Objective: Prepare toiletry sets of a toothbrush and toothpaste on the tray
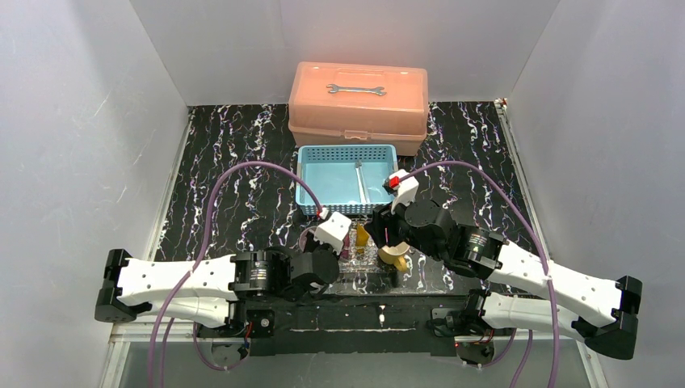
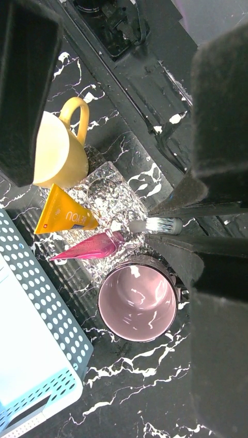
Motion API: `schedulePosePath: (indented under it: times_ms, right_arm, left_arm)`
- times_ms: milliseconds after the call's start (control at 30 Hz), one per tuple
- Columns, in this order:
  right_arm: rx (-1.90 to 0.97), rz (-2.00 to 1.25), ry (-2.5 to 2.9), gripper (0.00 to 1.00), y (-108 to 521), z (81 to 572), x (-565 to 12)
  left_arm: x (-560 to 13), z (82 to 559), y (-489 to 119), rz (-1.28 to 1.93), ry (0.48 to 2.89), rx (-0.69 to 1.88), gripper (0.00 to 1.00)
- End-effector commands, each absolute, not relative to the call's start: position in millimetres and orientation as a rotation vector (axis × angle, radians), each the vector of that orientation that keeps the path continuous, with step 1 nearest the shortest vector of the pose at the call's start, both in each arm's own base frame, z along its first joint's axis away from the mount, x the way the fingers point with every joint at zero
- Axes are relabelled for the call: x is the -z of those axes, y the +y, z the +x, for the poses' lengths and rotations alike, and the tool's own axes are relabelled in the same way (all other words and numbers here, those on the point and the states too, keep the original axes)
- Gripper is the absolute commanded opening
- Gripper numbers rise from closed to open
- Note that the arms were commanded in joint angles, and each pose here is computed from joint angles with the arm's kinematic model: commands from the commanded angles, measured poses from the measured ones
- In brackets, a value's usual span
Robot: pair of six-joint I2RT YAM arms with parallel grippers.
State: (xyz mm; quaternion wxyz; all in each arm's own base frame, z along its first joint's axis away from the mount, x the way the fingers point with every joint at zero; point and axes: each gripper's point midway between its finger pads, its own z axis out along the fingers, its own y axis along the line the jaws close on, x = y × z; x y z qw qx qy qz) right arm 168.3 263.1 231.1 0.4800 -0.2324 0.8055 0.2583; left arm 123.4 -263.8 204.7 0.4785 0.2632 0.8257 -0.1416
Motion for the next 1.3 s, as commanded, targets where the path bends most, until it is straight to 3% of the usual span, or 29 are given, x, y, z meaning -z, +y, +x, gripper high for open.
schedulePosePath:
  times_ms: [0, 1267]
  right_arm:
    - [-0.641, -0.528, 1.929, 0.59, 262.0, 171.7, -239.4]
    - [-0.627, -0.528, 1.947, 0.62, 257.9, 170.4, -231.0]
  left_arm:
    - [-214.9, 130.3, -269.0, 0.564, 1.952, 0.412, 0.00]
    - [-180.7, 146.5, -281.3, 0.568, 1.887, 0.285, 0.00]
